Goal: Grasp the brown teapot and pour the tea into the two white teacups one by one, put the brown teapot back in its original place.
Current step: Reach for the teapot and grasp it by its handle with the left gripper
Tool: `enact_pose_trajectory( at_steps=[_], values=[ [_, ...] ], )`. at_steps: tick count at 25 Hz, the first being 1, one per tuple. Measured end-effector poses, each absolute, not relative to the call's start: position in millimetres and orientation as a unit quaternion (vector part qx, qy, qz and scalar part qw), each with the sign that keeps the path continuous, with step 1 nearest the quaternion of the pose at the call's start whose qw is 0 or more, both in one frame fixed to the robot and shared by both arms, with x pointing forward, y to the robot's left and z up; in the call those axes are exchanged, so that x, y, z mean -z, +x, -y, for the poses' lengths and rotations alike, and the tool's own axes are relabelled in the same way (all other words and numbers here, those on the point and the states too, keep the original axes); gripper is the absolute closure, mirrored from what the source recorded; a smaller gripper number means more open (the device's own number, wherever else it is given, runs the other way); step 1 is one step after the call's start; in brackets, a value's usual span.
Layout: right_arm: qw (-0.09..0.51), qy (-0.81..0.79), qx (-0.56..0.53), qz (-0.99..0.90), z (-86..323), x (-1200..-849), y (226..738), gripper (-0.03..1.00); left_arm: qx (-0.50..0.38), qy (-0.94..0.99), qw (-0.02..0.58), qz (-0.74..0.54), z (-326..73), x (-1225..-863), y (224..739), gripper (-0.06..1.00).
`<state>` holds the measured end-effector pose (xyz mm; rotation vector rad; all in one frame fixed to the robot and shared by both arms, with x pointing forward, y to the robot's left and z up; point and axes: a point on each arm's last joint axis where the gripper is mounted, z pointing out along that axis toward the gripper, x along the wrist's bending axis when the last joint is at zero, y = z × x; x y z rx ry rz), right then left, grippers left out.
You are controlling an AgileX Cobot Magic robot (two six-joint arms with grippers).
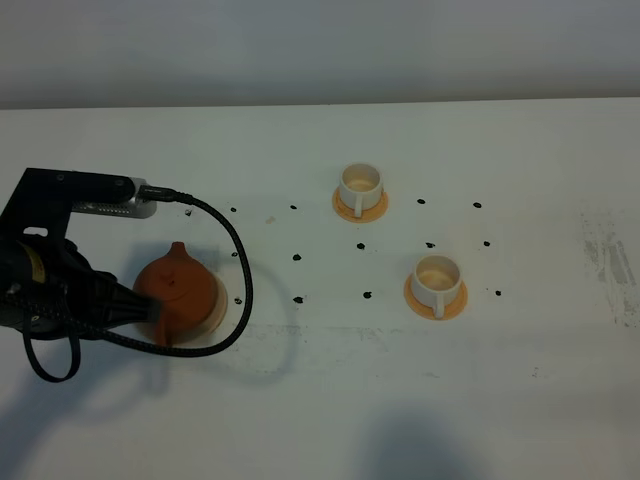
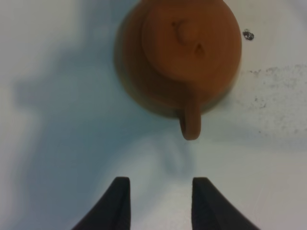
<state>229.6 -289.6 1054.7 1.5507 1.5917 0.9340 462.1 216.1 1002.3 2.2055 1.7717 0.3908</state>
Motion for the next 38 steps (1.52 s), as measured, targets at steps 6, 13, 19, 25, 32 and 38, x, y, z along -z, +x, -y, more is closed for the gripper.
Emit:
enact_pose_trajectory(
  at_steps=[6, 13, 19, 25, 32, 38],
  values=[
    [0.357, 0.601, -0.362, -0.616, 290, -1055, 230, 0.75, -0.128, 0.776, 0.153, -0.598, -213, -1002, 462, 0.65],
    [0.358, 0.601, -0.362, -0.617, 290, -1055, 230, 0.75, -0.124, 0.735, 0.179, -0.642, -211, -1002, 466, 0.65],
    [0.358, 0.601, -0.362, -0.617, 290, -1055, 230, 0.75, -0.112, 0.727, 0.179, -0.654, -210, -1001, 465, 0.65],
    [0.358, 0.601, -0.362, -0.617, 290, -1055, 230, 0.75, -0.09, 0.699, 0.147, -0.694, -211, -993, 463, 0.65],
    [0.357, 0.601, -0.362, -0.616, 290, -1055, 230, 0.75, -0.087, 0.692, 0.129, -0.705, -211, -984, 467, 0.65],
    [0.357, 0.601, -0.363, -0.616, 290, -1055, 230, 0.75, -0.099, 0.728, 0.122, -0.667, -210, -978, 472, 0.64]
  ],
)
